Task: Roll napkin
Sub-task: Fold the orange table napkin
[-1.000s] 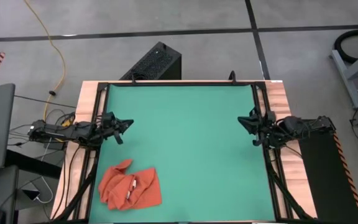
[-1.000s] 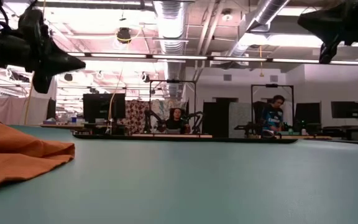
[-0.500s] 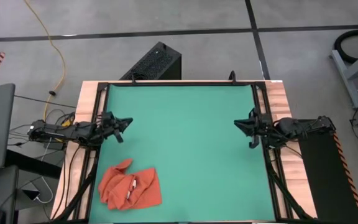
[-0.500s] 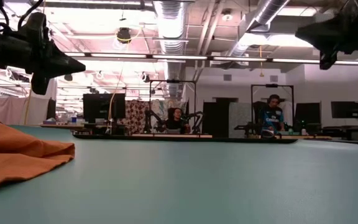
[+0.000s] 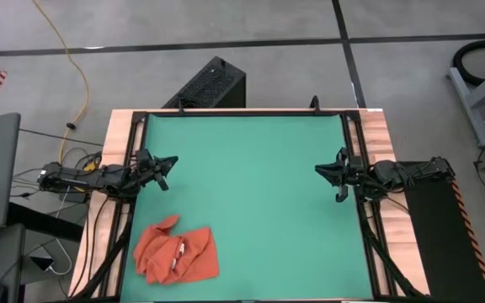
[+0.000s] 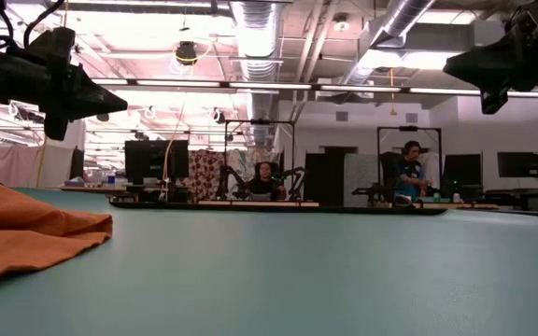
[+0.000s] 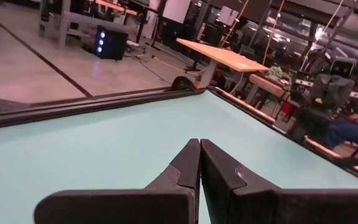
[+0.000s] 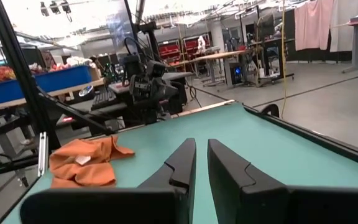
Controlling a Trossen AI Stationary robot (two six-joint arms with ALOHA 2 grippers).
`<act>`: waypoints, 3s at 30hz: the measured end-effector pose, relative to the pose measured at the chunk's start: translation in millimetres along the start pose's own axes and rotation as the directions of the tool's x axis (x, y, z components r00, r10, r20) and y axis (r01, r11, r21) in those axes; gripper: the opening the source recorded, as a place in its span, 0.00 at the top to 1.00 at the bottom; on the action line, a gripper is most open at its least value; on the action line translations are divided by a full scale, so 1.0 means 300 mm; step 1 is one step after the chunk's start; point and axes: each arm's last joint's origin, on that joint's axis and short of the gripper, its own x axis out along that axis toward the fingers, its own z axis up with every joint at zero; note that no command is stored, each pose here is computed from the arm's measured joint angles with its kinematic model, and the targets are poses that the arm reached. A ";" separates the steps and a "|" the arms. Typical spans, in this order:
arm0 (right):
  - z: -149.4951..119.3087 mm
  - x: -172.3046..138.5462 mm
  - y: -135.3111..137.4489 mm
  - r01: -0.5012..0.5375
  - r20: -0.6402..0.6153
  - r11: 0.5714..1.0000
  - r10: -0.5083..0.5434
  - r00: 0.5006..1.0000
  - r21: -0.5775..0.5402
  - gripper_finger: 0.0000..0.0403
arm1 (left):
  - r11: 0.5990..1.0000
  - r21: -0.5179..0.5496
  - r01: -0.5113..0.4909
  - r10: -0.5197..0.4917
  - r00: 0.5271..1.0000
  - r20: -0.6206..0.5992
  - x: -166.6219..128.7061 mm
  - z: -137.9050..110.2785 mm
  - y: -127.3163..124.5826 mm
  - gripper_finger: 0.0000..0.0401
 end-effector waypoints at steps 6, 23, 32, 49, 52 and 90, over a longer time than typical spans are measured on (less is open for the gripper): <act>0.024 -0.001 0.003 -0.008 0.068 1.000 0.007 0.998 0.014 0.83 | 0.976 0.050 0.214 -0.214 0.977 -0.002 -0.005 0.030 -0.029 0.97; 0.254 0.001 0.051 -0.074 0.359 0.997 0.082 0.930 -0.035 0.41 | 0.823 0.059 0.564 -0.567 0.821 0.061 -0.085 0.334 -0.110 0.74; 0.516 0.209 0.203 -0.097 0.071 0.974 0.113 0.991 -0.202 0.44 | 0.818 0.082 0.569 -0.541 0.810 -0.226 -0.067 0.421 -0.169 0.74; 0.070 0.897 0.533 -0.504 -0.552 0.851 0.353 0.755 -0.145 0.45 | 0.855 0.022 0.518 -0.403 0.690 -0.601 -0.005 0.397 -0.233 0.74; -0.036 0.966 0.549 -0.499 -0.600 0.854 0.326 0.731 -0.144 0.45 | 0.853 0.025 0.521 -0.402 0.688 -0.605 -0.005 0.396 -0.233 0.74; -0.513 1.108 0.753 -0.774 -0.688 0.622 0.509 0.518 -0.122 0.45 | 0.911 0.173 0.375 -0.219 0.794 -0.567 0.006 0.389 -0.213 0.74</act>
